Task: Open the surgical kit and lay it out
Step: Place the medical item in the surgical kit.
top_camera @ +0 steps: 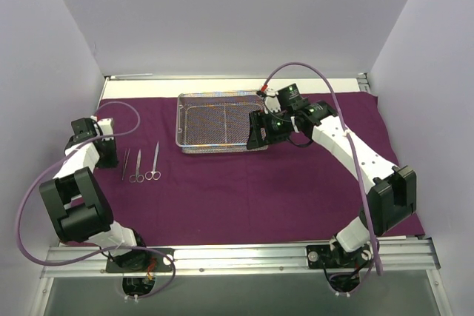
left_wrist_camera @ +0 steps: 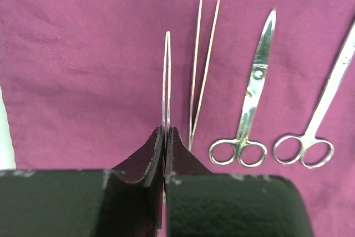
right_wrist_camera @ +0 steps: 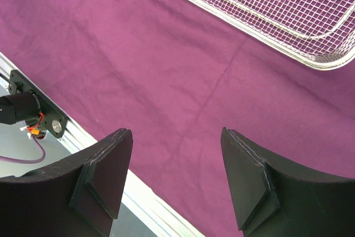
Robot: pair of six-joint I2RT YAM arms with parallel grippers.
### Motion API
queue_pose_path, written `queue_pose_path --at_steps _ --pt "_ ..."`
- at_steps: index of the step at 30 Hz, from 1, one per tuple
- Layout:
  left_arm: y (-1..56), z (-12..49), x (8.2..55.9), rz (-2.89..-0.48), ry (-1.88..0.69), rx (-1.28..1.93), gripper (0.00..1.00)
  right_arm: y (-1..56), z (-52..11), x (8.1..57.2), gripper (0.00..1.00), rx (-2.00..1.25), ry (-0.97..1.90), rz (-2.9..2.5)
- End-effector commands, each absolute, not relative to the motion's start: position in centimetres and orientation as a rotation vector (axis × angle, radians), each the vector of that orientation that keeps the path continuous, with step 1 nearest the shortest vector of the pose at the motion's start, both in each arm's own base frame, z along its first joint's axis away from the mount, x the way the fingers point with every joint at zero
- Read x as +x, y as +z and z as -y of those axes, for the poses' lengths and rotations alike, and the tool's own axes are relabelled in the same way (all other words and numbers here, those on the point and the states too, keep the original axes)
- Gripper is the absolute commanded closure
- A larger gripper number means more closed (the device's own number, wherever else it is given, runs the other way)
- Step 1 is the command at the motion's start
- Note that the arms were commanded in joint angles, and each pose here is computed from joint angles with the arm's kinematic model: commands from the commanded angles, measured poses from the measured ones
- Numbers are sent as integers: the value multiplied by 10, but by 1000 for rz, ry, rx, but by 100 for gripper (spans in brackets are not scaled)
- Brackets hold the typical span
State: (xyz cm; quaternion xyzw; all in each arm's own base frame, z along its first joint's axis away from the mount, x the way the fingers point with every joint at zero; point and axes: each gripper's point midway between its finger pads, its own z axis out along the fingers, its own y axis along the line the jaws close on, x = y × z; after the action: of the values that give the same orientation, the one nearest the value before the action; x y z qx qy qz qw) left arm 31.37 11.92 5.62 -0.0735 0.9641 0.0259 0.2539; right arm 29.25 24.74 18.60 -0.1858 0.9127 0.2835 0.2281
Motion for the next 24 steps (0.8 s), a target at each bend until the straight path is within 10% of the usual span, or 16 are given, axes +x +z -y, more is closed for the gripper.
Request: queue_pose_path --at_steps 1,24 --pt "74 -136 342 -2522 102 -180 98 194 -244 295 34 -514 770 -2481" --pt "39 -137 347 -2676 153 -55 94 190 -240 300 34 -492 764 -2489"
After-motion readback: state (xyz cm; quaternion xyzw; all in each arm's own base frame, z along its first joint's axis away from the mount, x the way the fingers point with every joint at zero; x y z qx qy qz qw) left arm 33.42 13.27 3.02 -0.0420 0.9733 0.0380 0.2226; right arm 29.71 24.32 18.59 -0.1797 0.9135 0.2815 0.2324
